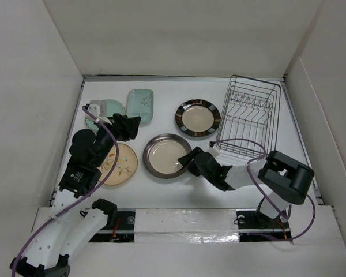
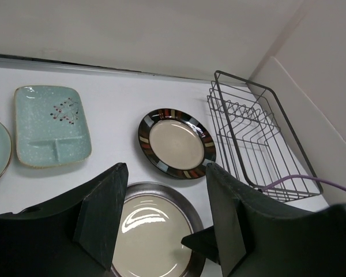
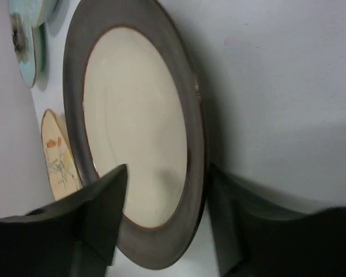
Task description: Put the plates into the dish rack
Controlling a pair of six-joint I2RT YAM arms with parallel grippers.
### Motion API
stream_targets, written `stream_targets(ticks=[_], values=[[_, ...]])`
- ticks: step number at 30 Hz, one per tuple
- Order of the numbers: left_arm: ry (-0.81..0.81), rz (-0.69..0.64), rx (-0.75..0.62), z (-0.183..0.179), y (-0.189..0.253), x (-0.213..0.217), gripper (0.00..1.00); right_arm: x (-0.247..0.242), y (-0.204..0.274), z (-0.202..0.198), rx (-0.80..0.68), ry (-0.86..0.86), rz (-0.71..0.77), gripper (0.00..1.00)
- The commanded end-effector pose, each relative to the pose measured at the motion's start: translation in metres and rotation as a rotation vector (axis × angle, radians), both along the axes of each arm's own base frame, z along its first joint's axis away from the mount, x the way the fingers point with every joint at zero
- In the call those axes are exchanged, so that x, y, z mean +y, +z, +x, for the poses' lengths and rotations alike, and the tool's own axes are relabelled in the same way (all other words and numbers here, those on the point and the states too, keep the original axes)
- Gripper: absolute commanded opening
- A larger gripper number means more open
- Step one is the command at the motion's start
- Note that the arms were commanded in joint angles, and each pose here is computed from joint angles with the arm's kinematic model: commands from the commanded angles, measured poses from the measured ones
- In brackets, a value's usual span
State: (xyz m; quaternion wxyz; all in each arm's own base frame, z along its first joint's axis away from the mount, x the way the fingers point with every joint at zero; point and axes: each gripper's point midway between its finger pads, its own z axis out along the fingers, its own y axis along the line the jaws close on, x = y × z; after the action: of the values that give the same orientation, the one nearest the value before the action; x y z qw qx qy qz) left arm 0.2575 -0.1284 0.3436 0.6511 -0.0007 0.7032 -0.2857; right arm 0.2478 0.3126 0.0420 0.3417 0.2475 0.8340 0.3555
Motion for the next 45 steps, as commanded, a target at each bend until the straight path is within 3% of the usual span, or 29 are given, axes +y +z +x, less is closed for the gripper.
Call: stream_targets(ticks=[1, 2, 3, 6, 7, 12, 13, 16, 17, 19, 20, 24, 27, 31, 35, 39, 45], values=[[-0.02, -0.026, -0.053, -0.003, 0.014, -0.003, 0.54, -0.01, -0.014, 0.009, 0.017, -0.107, 0.07, 0.55], [-0.02, -0.026, -0.055, -0.004, 0.015, -0.003, 0.54, -0.009, -0.016, 0.011, 0.019, -0.113, 0.072, 0.5], [-0.023, -0.027, -0.056, -0.004, 0.015, -0.003, 0.54, -0.009, -0.018, 0.011, 0.023, -0.118, 0.064, 0.35], [-0.022, -0.027, -0.059, -0.005, 0.016, -0.003, 0.54, -0.016, -0.019, 0.013, 0.02, -0.144, 0.035, 0.04], [-0.02, -0.029, -0.059, -0.005, 0.015, -0.002, 0.54, -0.016, -0.018, 0.011, 0.014, -0.146, 0.027, 0.0], [-0.025, -0.026, -0.058, -0.005, 0.015, -0.003, 0.54, -0.015, 0.01, -0.012, -0.071, -0.092, -0.083, 0.0], [-0.028, -0.029, -0.06, -0.005, 0.016, -0.004, 0.54, -0.008, 0.047, -0.009, -0.144, -0.099, -0.043, 0.0], [-0.025, -0.03, -0.06, -0.005, 0.016, -0.003, 0.54, -0.005, 0.1, -0.016, -0.297, -0.021, -0.124, 0.0], [-0.026, -0.031, -0.061, -0.006, 0.016, -0.003, 0.54, -0.009, 0.146, -0.011, -0.39, -0.026, -0.122, 0.0], [-0.028, -0.03, -0.063, -0.007, 0.017, -0.003, 0.54, -0.034, 0.185, 0.004, -0.462, -0.087, -0.18, 0.0], [-0.026, -0.03, -0.062, -0.007, 0.016, -0.003, 0.54, -0.05, 0.234, 0.01, -0.539, -0.117, -0.17, 0.0], [-0.034, -0.033, -0.063, -0.008, 0.016, -0.004, 0.54, -0.136, 0.316, 0.041, -0.655, -0.303, -0.313, 0.0], [-0.039, -0.043, -0.084, -0.008, 0.022, -0.005, 0.54, -0.212, 0.351, 0.059, -0.656, -0.485, -0.505, 0.0], [-0.045, -0.047, -0.087, -0.008, 0.022, -0.006, 0.54, -0.308, 0.374, 0.065, -0.534, -0.757, -0.749, 0.0], [-0.073, -0.045, -0.081, -0.01, 0.021, -0.013, 0.54, -0.359, 0.392, 0.06, -0.45, -0.879, -0.873, 0.0], [-0.083, -0.036, -0.069, -0.009, 0.018, -0.018, 0.54, -0.382, 0.414, 0.055, -0.457, -0.954, -0.911, 0.0], [-0.087, -0.023, -0.06, -0.01, 0.015, -0.021, 0.54, -0.411, 0.391, 0.094, -0.312, -0.887, -1.078, 0.0]])
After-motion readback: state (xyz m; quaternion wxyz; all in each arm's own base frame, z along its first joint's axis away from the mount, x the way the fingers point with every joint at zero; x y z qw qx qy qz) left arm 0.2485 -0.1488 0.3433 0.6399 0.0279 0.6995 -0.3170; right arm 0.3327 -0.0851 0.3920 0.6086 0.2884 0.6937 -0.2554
